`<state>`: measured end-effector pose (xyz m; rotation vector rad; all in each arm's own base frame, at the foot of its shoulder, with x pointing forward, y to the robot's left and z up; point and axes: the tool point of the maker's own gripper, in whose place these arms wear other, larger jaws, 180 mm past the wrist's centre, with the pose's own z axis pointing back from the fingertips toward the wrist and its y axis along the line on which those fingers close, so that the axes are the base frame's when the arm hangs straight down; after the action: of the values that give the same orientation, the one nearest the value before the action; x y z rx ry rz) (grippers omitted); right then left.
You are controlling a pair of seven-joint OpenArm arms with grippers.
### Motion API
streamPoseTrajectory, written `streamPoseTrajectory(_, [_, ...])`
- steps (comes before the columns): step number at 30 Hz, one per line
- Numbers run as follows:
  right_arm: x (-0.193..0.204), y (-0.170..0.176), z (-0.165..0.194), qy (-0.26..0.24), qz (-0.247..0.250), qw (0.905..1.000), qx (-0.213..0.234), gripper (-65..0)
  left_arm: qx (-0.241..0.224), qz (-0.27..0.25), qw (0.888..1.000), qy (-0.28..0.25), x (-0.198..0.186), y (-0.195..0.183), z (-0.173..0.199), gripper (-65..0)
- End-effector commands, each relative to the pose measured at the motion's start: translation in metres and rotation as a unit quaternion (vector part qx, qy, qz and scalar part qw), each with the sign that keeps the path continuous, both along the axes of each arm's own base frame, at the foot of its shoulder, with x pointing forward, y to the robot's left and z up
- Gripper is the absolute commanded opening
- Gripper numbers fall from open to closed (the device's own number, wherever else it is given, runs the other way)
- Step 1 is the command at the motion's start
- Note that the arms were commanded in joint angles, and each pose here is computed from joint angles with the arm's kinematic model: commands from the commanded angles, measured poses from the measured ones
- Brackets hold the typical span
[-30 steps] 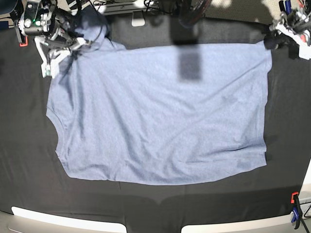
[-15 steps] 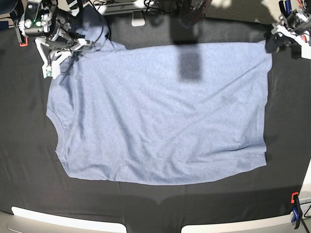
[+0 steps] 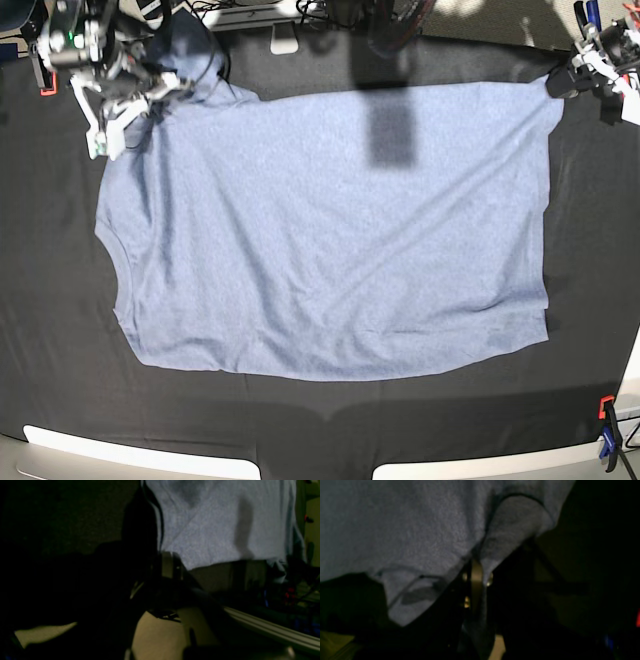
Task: Layout the t-shirt on the table in an organized manner, then fold the t-shirt properly
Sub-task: 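Lift the shirt edge with both grippers and fold it over the shirt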
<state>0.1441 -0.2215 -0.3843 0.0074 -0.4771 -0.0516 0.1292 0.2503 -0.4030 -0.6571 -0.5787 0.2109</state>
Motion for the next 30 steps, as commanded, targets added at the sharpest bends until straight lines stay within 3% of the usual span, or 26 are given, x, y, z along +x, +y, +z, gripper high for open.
streamPoseTrajectory(1, [0.0, -0.004, 0.011, -0.012, 0.003, 0.9998, -0.012, -65.0, -0.001, 0.0, 1.0, -0.023, 0.008, 0.005, 0.012, -65.0])
streamPoseTrajectory(9, [-0.028, -0.021, 0.021, 0.014, -0.013, 0.999, -0.04, -65.0, -0.008, 0.027, 0.999, -0.045, 0.01, 0.023, 0.029, -65.0])
streamPoseTrajectory(17, [-0.023, -0.025, 0.025, -0.002, -0.018, 0.9989, -0.043, -65.0, -0.022, 0.042, 0.997, -0.068, 0.015, 0.027, 0.041, -65.0])
streamPoseTrajectory(22, [0.001, -0.025, 0.035, -0.04, -0.019, 0.998, -0.044, -65.0, -0.027, 0.044, 0.993, -0.105, 0.037, 0.027, 0.054, -65.0])
streamPoseTrajectory(27, [0.044, -0.027, 0.056, -0.109, -0.021, 0.9927, -0.047, -65.0, 0.029, 0.065, 0.989, -0.129, 0.066, 0.037, 0.048, -65.0])
streamPoseTrajectory(30, [0.065, -0.028, 0.064, -0.142, -0.024, 0.9887, -0.043, -65.0, 0.04, 0.072, 0.987, -0.14, 0.078, 0.038, 0.047, -65.0])
